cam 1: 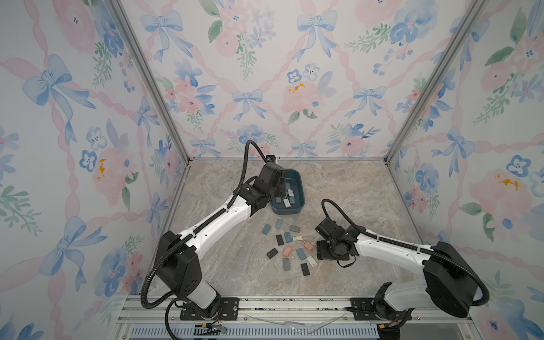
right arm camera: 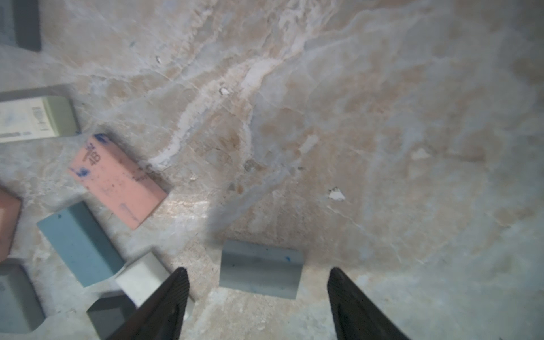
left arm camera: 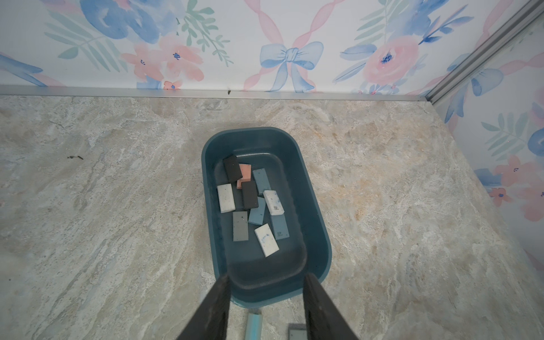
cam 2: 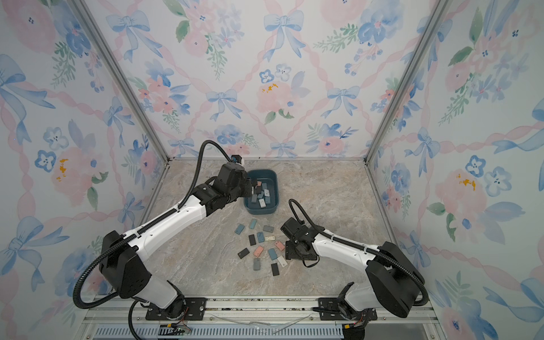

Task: Put the eraser in the storage box
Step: Pick up the eraser from the center of the board.

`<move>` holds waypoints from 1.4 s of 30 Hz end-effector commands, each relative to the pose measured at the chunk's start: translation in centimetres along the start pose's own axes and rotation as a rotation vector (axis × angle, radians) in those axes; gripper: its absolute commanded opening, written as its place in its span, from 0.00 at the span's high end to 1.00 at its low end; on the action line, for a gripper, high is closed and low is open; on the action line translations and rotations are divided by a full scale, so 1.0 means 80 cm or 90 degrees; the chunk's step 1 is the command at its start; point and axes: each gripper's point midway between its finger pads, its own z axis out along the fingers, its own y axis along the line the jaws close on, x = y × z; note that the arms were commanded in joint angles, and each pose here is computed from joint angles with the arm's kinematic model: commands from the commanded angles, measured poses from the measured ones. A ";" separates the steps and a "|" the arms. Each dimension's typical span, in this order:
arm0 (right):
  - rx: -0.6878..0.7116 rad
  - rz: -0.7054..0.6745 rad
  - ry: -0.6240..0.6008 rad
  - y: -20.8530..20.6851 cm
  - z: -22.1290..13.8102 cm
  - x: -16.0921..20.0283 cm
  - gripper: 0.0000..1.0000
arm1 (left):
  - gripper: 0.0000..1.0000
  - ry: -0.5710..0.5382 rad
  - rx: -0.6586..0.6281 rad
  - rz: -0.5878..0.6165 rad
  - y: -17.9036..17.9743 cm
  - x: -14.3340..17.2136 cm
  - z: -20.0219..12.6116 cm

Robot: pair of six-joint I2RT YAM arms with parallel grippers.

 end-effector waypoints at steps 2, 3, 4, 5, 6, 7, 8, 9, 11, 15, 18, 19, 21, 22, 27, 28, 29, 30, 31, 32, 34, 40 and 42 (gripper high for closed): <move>0.027 -0.003 0.016 -0.008 0.014 0.012 0.24 | 0.56 -0.024 -0.007 -0.016 0.008 -0.008 -0.012; 0.028 -0.001 0.018 -0.008 0.016 0.013 0.24 | 0.56 -0.023 -0.010 -0.017 0.009 -0.007 -0.011; 0.027 -0.002 0.019 -0.007 0.018 0.013 0.25 | 0.56 -0.023 -0.012 -0.017 0.010 -0.006 -0.011; 0.027 -0.003 0.021 -0.006 0.020 0.014 0.25 | 0.56 -0.023 -0.013 -0.018 0.010 -0.006 -0.011; 0.028 -0.002 0.021 -0.007 0.021 0.014 0.26 | 0.56 -0.021 -0.013 -0.018 0.010 -0.004 -0.010; 0.029 -0.002 0.020 -0.006 0.022 0.013 0.27 | 0.56 -0.021 -0.012 -0.017 0.010 -0.005 -0.010; 0.030 -0.001 0.023 -0.006 0.024 0.014 0.27 | 0.56 -0.019 -0.011 -0.017 0.009 -0.004 -0.009; 0.032 -0.002 0.025 -0.007 0.026 0.014 0.28 | 0.56 -0.019 -0.012 -0.016 0.009 -0.004 -0.008; 0.034 -0.001 0.029 -0.007 0.029 0.016 0.29 | 0.56 -0.018 -0.013 -0.015 0.009 -0.003 -0.008; 0.034 -0.001 0.037 -0.007 0.033 0.021 0.35 | 0.56 -0.017 -0.014 -0.012 0.009 -0.003 -0.007; 0.030 0.000 0.036 -0.006 0.031 0.020 0.38 | 0.56 -0.017 -0.014 -0.013 0.009 -0.003 -0.006; 0.028 0.000 0.034 -0.004 0.030 0.020 0.40 | 0.56 -0.015 -0.015 -0.012 0.010 -0.002 -0.005; 0.024 0.000 0.033 -0.002 0.029 0.018 0.45 | 0.56 -0.014 -0.015 -0.012 0.010 -0.001 -0.004; 0.020 -0.001 0.034 -0.001 0.030 0.018 0.48 | 0.56 -0.013 -0.015 -0.012 0.009 -0.001 -0.004; 0.013 -0.003 0.037 0.004 0.028 0.017 0.54 | 0.56 -0.009 -0.016 -0.012 0.010 0.002 -0.001; 0.012 -0.003 0.036 0.004 0.028 0.017 0.54 | 0.56 -0.008 -0.017 -0.010 0.010 0.003 0.000; 0.012 -0.002 0.035 0.004 0.028 0.016 0.54 | 0.56 -0.008 -0.017 -0.011 0.010 0.003 0.000; 0.013 -0.002 0.034 0.004 0.026 0.015 0.54 | 0.56 -0.008 -0.018 -0.011 0.011 0.003 0.000; 0.013 -0.003 0.033 0.004 0.025 0.015 0.54 | 0.56 -0.009 -0.019 -0.011 0.011 0.003 -0.001; 0.013 -0.005 0.032 0.004 0.024 0.013 0.54 | 0.56 -0.010 -0.020 -0.012 0.011 0.002 0.000; 0.009 -0.011 0.027 0.007 0.019 0.010 0.54 | 0.56 -0.010 -0.021 -0.011 0.012 0.002 0.000; 0.011 -0.029 0.006 0.010 -0.002 -0.006 0.53 | 0.56 -0.006 -0.026 -0.010 0.015 0.006 0.001; 0.009 -0.033 -0.004 0.012 -0.010 -0.012 0.53 | 0.56 -0.006 -0.028 -0.011 0.016 0.008 0.001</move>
